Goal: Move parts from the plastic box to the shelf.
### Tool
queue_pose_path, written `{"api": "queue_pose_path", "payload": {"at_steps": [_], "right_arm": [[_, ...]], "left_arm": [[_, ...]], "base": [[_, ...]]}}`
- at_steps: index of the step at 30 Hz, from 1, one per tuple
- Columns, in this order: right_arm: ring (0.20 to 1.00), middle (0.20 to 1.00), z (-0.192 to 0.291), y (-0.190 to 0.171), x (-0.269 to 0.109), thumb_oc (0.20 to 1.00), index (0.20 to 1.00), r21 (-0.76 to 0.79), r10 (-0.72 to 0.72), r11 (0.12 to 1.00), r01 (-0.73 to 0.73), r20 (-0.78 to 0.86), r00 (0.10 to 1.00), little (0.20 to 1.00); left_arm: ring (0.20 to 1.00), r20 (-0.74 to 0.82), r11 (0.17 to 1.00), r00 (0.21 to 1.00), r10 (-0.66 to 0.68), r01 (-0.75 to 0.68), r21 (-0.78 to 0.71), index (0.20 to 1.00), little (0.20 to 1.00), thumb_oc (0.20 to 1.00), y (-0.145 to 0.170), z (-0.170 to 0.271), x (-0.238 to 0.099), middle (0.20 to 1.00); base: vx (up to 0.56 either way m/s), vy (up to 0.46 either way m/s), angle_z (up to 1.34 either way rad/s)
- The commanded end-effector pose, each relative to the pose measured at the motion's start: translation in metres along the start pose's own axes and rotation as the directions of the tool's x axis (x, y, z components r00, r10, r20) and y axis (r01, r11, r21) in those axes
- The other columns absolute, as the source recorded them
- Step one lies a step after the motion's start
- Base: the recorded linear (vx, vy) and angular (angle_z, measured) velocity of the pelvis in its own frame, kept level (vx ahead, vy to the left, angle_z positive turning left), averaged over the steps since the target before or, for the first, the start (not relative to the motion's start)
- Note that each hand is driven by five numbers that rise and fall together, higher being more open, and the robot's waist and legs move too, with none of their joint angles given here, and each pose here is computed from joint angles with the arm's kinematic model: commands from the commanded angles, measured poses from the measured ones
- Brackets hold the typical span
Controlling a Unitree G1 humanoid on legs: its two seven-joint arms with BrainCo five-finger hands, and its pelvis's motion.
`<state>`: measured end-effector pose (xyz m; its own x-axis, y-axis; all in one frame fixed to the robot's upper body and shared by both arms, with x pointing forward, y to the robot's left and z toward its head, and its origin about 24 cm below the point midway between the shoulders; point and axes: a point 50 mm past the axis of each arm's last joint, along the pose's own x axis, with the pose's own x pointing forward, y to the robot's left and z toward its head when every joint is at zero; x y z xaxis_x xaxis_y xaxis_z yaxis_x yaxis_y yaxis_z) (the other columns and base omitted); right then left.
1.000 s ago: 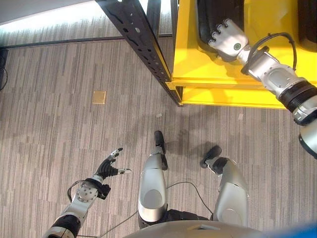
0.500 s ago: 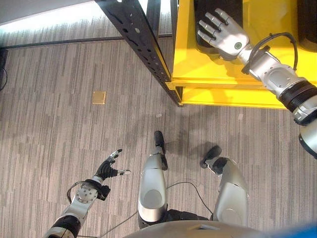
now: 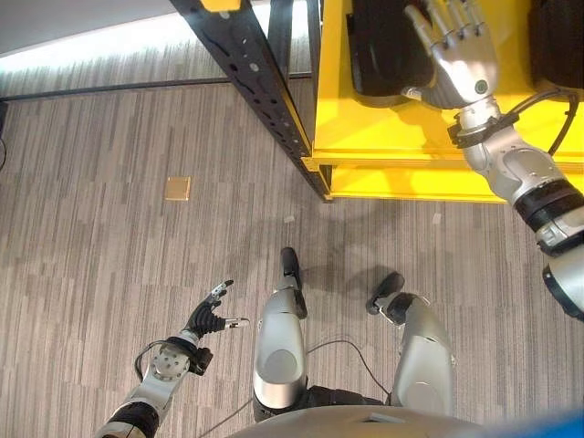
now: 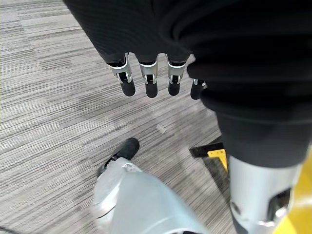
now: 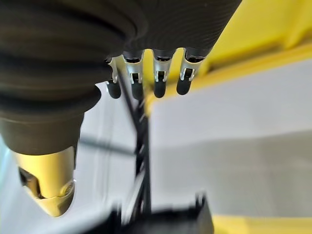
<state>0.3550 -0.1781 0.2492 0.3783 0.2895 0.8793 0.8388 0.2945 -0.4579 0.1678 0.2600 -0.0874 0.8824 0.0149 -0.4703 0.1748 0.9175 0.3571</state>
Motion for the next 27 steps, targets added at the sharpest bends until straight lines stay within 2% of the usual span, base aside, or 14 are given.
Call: {"api": "queue_pose_path", "payload": {"at_steps": [1, 4, 8, 10, 11, 13, 15, 16, 19, 21, 23, 25, 27], "right_arm": [[1.0, 1.0, -0.003, -0.021, 0.004, 1.0, 1.0, 0.133, -0.18, 0.972, 0.196, -0.125, 0.976, 1.0], [1.0, 1.0, 0.003, -0.028, -0.018, 1.0, 1.0, 0.213, -0.183, 0.951, 0.226, -0.207, 0.961, 1.0], [1.0, 1.0, 0.016, -0.026, -0.05, 1.0, 1.0, 0.31, -0.094, 0.933, 0.183, -0.283, 0.954, 1.0], [1.0, 1.0, 0.02, -0.022, -0.068, 1.0, 1.0, 0.37, -0.009, 0.92, 0.133, -0.319, 0.948, 1.0], [1.0, 1.0, 0.026, -0.018, -0.085, 1.0, 1.0, 0.442, 0.097, 0.895, 0.057, -0.319, 0.943, 1.0], [1.0, 1.0, 0.03, -0.016, -0.093, 1.0, 1.0, 0.472, 0.144, 0.881, 0.025, -0.319, 0.937, 1.0], [1.0, 1.0, 0.04, -0.01, -0.114, 1.0, 1.0, 0.549, 0.297, 0.83, -0.098, -0.288, 0.91, 1.0], [1.0, 1.0, 0.042, -0.008, -0.118, 1.0, 1.0, 0.559, 0.315, 0.822, -0.106, -0.292, 0.903, 1.0], [1.0, 1.0, 0.051, 0.003, -0.143, 1.0, 1.0, 0.682, 0.483, 0.708, -0.18, -0.283, 0.829, 1.0], [1.0, 1.0, 0.071, 0.013, -0.16, 1.0, 1.0, 0.77, 0.644, 0.551, -0.322, -0.148, 0.75, 1.0], [1.0, 1.0, 0.076, 0.031, -0.168, 1.0, 1.0, 0.674, 0.749, 0.523, -0.521, -0.072, 0.659, 1.0], [1.0, 1.0, 0.071, 0.037, -0.166, 1.0, 1.0, 0.63, 0.769, 0.524, -0.573, -0.059, 0.637, 1.0], [1.0, 1.0, 0.056, 0.045, -0.161, 1.0, 1.0, 0.525, 0.814, 0.513, -0.679, -0.047, 0.578, 1.0]], "left_arm": [[1.0, -0.068, 1.0, 0.998, 0.013, -0.013, -0.002, 1.0, 1.0, 1.0, -0.011, -0.025, -0.02, 1.0], [1.0, -0.101, 0.999, 0.995, 0.026, -0.028, -0.023, 1.0, 1.0, 1.0, -0.02, -0.033, -0.027, 1.0], [1.0, -0.14, 0.998, 0.989, 0.036, -0.043, -0.041, 1.0, 1.0, 1.0, -0.033, -0.042, -0.035, 1.0], [1.0, -0.16, 0.998, 0.986, 0.04, -0.049, -0.051, 1.0, 1.0, 1.0, -0.039, -0.046, -0.039, 1.0], [1.0, -0.179, 0.997, 0.983, 0.047, -0.058, -0.058, 1.0, 1.0, 1.0, -0.043, -0.049, -0.041, 1.0], [1.0, -0.188, 0.996, 0.981, 0.049, -0.062, -0.06, 1.0, 1.0, 1.0, -0.044, -0.05, -0.042, 1.0], [1.0, -0.204, 0.993, 0.977, 0.065, -0.083, -0.083, 1.0, 1.0, 1.0, -0.046, -0.051, -0.044, 1.0], [1.0, -0.203, 0.993, 0.977, 0.066, -0.085, -0.086, 1.0, 1.0, 1.0, -0.046, -0.051, -0.044, 1.0], [1.0, -0.196, 0.992, 0.978, 0.074, -0.092, -0.087, 1.0, 1.0, 1.0, -0.044, -0.049, -0.043, 1.0], [1.0, -0.196, 0.991, 0.977, 0.086, -0.105, -0.084, 1.0, 1.0, 1.0, -0.035, -0.045, -0.041, 1.0], [1.0, -0.193, 0.995, 0.978, 0.077, -0.089, -0.053, 1.0, 1.0, 1.0, -0.026, -0.045, -0.04, 1.0], [1.0, -0.19, 0.996, 0.979, 0.074, -0.082, -0.037, 1.0, 1.0, 1.0, -0.022, -0.045, -0.039, 1.0], [1.0, -0.182, 0.998, 0.981, 0.066, -0.067, -0.002, 1.0, 1.0, 1.0, -0.013, -0.042, -0.036, 1.0]], "base": [[0.1, 0.142, -0.2], [0.07, 0.083, -0.16], [0.07, 0.066, -0.2], [0.1, 0.079, -0.21], [0.1, 0.085, -0.18], [0.07, 0.054, -0.11], [0.08, 0.055, -0.22], [0.07, 0.037, -0.24], [0.08, 0.0, -0.15], [0.14, -0.03, -0.01], [0.02, -0.091, -0.01], [-0.06, -0.086, 0.1], [-0.08, -0.113, 0.2]]}}
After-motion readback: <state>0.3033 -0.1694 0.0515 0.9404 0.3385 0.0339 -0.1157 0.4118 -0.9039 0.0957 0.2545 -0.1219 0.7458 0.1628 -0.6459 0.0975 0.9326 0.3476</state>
